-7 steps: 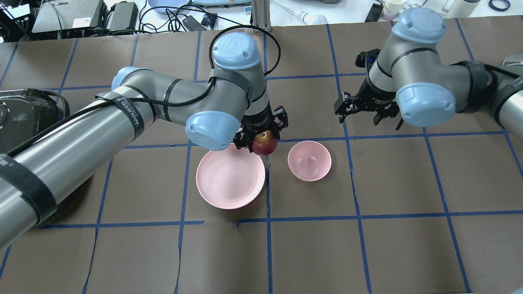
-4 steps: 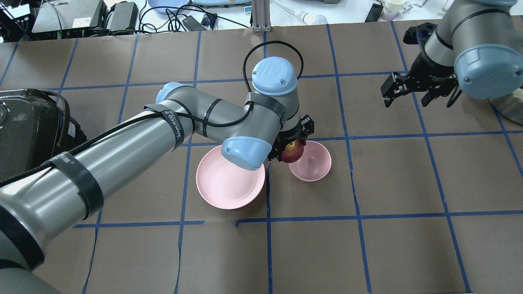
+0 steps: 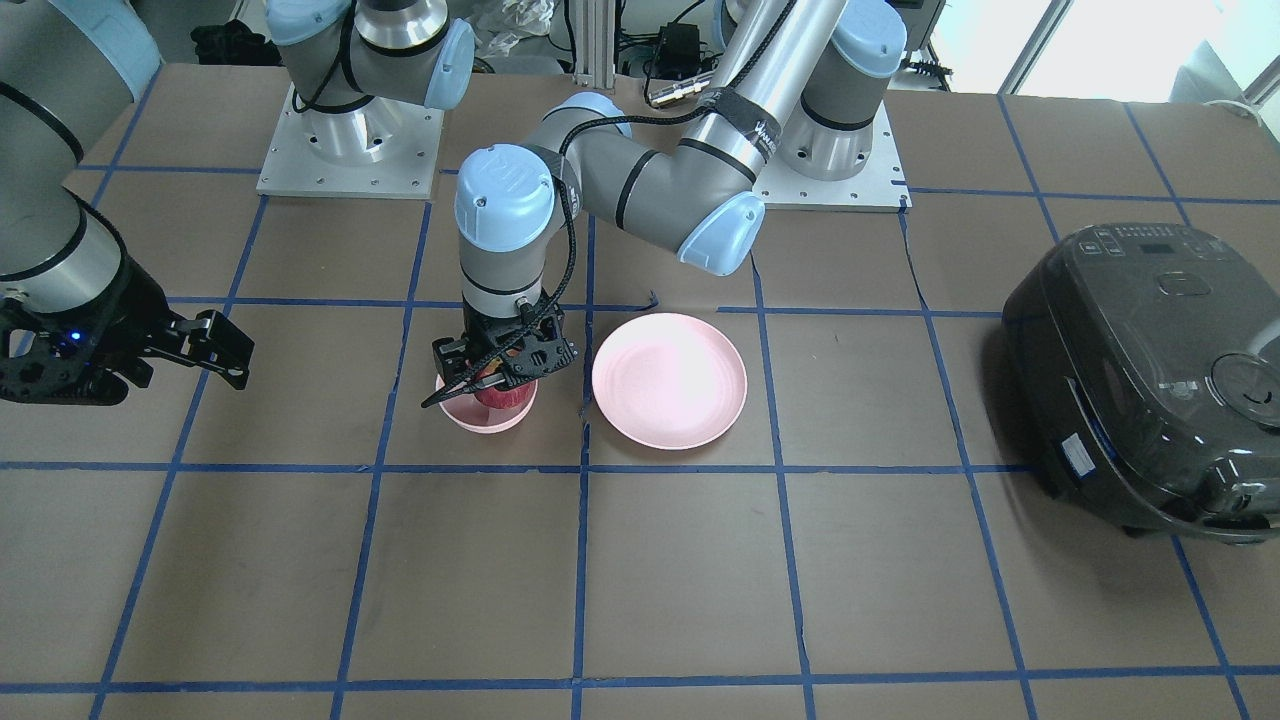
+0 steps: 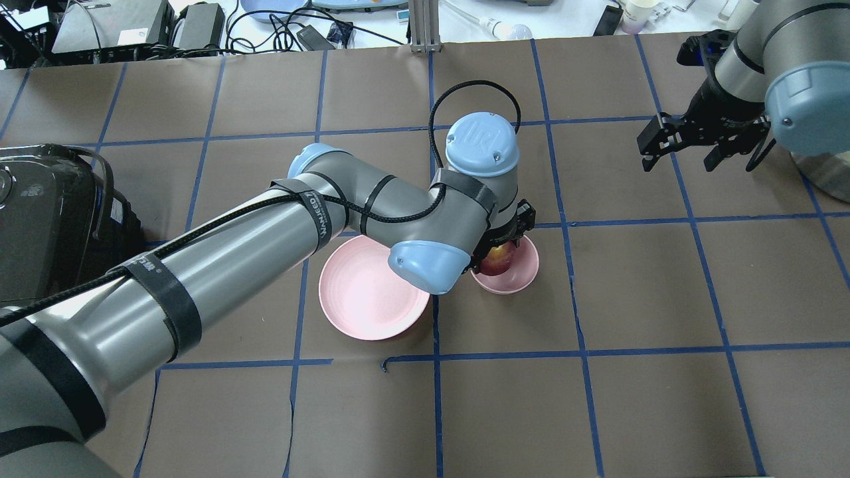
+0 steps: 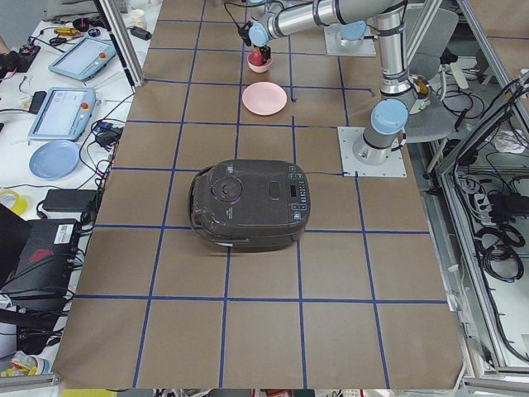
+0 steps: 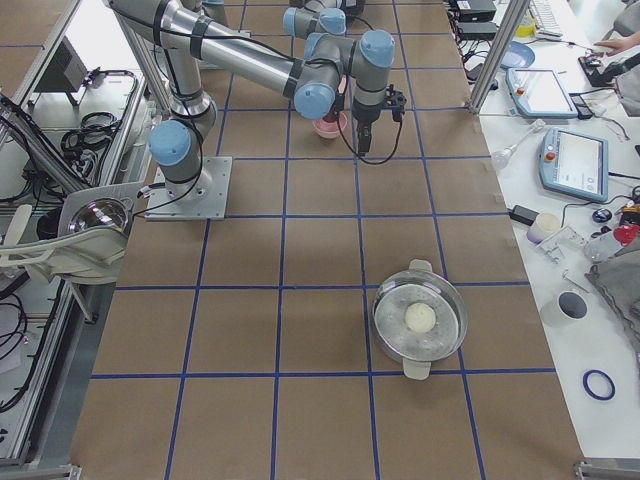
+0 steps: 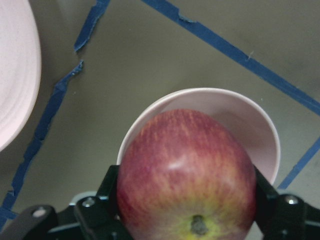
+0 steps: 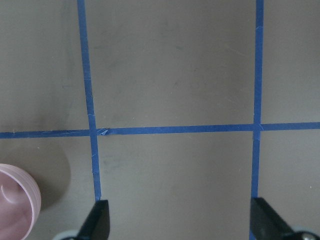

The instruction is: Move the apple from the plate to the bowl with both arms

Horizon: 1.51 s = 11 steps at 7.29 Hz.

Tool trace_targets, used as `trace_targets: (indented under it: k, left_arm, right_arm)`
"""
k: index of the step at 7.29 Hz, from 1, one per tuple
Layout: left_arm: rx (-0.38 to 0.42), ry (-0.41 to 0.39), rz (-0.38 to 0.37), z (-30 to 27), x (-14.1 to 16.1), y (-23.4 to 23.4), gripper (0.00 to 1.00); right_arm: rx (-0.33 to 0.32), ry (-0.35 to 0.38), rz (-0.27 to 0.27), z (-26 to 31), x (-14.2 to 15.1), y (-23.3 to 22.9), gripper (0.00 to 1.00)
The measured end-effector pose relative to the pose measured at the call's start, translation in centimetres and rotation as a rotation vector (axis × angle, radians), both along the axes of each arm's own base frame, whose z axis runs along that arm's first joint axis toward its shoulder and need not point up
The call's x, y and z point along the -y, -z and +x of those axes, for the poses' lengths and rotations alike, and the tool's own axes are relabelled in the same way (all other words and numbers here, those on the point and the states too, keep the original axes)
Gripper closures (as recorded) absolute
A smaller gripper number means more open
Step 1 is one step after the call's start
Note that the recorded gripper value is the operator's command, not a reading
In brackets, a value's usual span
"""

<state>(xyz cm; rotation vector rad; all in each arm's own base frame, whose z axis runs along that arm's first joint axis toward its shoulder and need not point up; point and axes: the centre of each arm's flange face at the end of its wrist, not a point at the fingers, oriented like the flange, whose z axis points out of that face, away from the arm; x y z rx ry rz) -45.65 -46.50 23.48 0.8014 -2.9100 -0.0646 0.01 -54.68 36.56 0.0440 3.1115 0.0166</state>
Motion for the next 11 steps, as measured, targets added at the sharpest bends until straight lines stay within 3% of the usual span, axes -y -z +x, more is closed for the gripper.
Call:
trace_targets:
  k: [1, 2, 3, 5, 8, 11]
  left_arm:
    - [0.001, -0.001, 0.008, -0.1, 0.1, 0.5, 1.00]
    - [0.003, 0.002, 0.014, -0.2, 0.1, 0.9, 0.33]
    - [0.004, 0.006, 0.017, -0.2, 0.2, 1.2, 0.00]
    - [-0.002, 0.040, 0.004, -0.4, 0.5, 0.6, 0.00]
    - [-0.003, 0.187, -0.038, 2.2, 1.9, -3.8, 0.00]
    - [0.017, 0.391, -0.030, 9.2, 2.4, -14.8, 0.00]
  right_arm:
    - [-0.003, 0.003, -0.005, -0.1, 0.0, -0.2, 0.00]
    - [-0.006, 0.004, -0.013, -0.2, 0.1, -0.5, 0.00]
    - [-0.008, 0.005, -0.020, -0.2, 0.0, -0.7, 0.00]
    - [-0.011, 0.005, -0.039, -0.1, -0.3, -1.7, 0.00]
    - [-0.015, 0.013, -0.069, 0.1, -0.3, -3.4, 0.00]
    - [-0.019, 0.108, -0.120, 3.3, -1.1, -7.0, 0.00]
